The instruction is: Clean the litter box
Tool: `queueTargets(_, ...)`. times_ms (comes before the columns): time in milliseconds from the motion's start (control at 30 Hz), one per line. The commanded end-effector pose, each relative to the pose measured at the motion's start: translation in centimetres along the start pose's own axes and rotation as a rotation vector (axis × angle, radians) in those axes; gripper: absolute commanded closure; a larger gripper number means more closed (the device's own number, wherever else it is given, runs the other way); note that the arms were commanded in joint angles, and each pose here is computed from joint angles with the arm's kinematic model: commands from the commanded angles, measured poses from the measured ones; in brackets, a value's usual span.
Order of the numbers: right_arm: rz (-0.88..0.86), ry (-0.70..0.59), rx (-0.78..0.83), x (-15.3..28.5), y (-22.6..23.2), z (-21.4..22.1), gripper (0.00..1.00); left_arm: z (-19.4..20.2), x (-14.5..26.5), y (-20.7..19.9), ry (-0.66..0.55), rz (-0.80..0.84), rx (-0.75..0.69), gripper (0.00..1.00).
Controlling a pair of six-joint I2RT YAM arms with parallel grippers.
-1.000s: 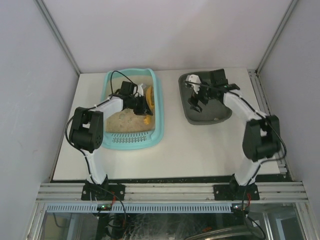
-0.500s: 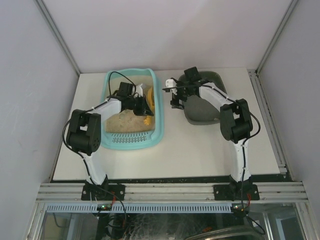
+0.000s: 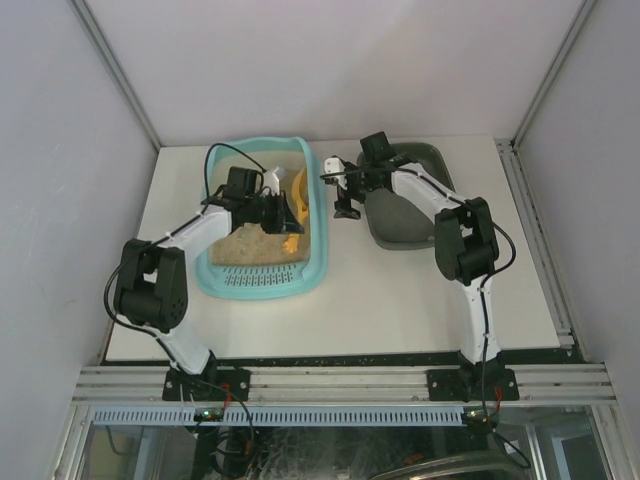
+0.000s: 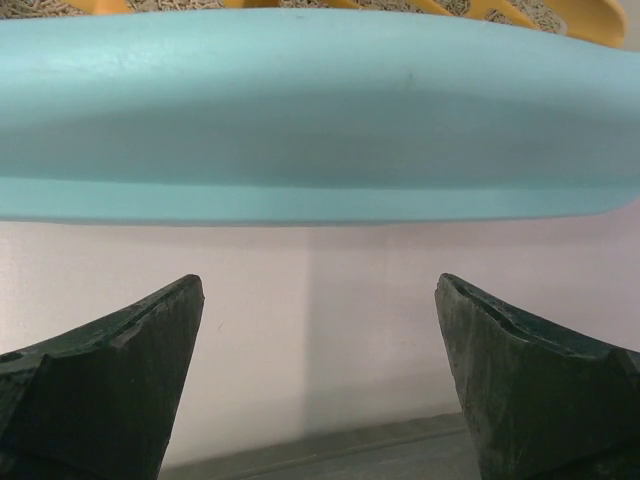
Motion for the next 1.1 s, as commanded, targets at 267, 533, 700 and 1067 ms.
queueTargets(267, -0.020, -0.082, 0.005, 2.3, 1.4, -3.1, 0.01, 0.0, 3.3, -0.3, -0.100, -0.056, -0.036, 1.00)
queueTargets(533, -0.011, -0.087, -0.004, 5.4, 3.8, -2.3, 0.02, 1.6, 4.3, 1.0, -0.097, -0.139, 0.017, 1.00)
queueTargets(700, 0.009, -0.095, -0.037, 7.9, 4.5, -1.6, 0.03, 2.0, 4.8, 1.0, -0.111, -0.157, 0.029, 1.00)
queueTargets(1067, 0.033, -0.039, -0.031, 8.8, 5.0, -0.2, 0.03, 3.2, 6.5, 2.9, 0.015, -0.353, 0.111, 1.00)
Point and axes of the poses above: each gripper's point midway between its finger pads, its own x axis back along the fingers, its own y axis along the line the jaws close on, z = x × y, the point moved 3 cm from there along x, back along the fingers, and after that the axes turned 14 degrees about -x, right-handed, at the moved point
